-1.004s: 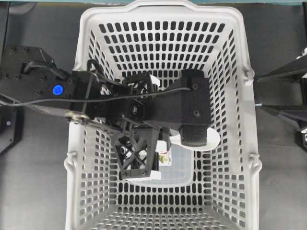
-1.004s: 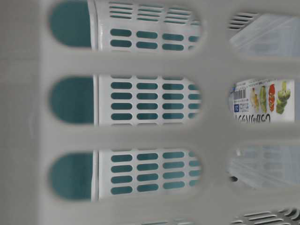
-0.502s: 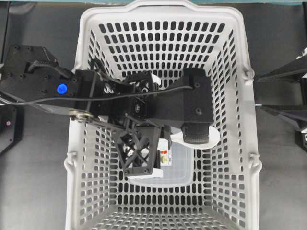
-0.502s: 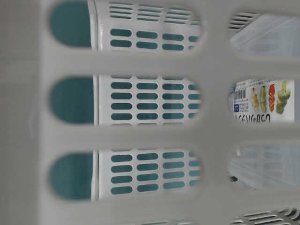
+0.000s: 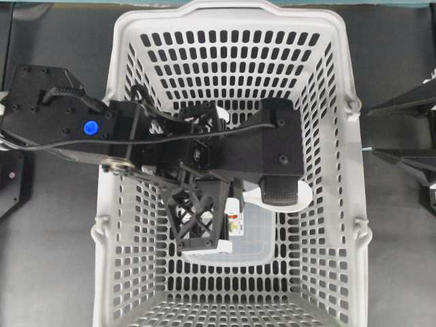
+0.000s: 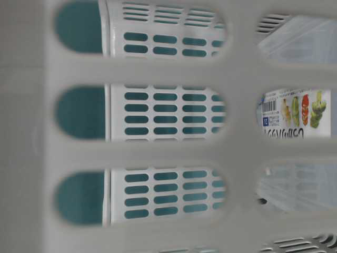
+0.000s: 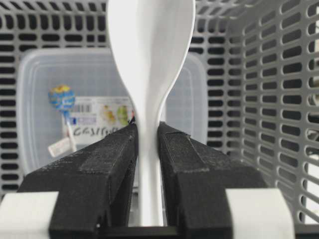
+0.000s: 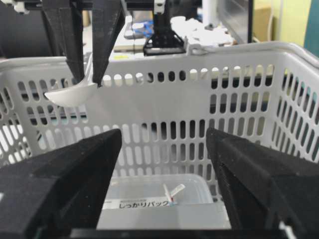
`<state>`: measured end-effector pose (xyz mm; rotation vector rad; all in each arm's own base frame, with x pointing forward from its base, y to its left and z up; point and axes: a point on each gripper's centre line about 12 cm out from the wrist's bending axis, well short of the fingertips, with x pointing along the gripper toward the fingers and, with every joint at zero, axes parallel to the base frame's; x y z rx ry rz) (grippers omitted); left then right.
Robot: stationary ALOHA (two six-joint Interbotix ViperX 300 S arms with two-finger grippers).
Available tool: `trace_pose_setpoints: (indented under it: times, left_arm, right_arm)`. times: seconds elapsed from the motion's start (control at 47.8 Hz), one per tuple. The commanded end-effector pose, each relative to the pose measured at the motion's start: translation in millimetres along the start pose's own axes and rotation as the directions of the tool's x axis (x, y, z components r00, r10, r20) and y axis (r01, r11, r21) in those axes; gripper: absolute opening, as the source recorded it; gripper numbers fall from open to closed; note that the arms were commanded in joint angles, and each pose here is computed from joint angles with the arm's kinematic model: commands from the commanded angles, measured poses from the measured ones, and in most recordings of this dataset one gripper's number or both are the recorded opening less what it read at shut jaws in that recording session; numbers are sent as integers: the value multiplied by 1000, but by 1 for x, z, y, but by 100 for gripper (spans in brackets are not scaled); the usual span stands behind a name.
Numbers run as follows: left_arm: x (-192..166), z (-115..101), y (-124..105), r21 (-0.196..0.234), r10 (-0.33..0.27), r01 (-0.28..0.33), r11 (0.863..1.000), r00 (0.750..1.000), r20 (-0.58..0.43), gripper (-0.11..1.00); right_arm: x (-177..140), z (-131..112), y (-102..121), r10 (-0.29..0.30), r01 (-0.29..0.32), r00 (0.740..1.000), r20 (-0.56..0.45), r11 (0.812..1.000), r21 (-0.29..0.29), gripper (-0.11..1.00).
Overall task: Pick up the chinese spoon from the shopping basket with the left arm.
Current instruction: 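Hold the spoon raised in the left gripper above the container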
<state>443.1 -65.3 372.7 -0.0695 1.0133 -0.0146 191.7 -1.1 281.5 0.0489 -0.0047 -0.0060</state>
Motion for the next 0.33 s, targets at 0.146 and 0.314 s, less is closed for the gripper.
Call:
trace_pose_setpoints:
  times: [0.146,0.314]
  left_arm:
    - [-7,0,-1,5,-2,2,1000,1000,18,13]
    - [-7,0,-1,5,-2,2,1000,1000,17,13]
  right_arm:
    - [1,5,0,0,0,1000,15,1000,0,67]
    - [1,6,0,-1,1,1000,18,1000,0,67]
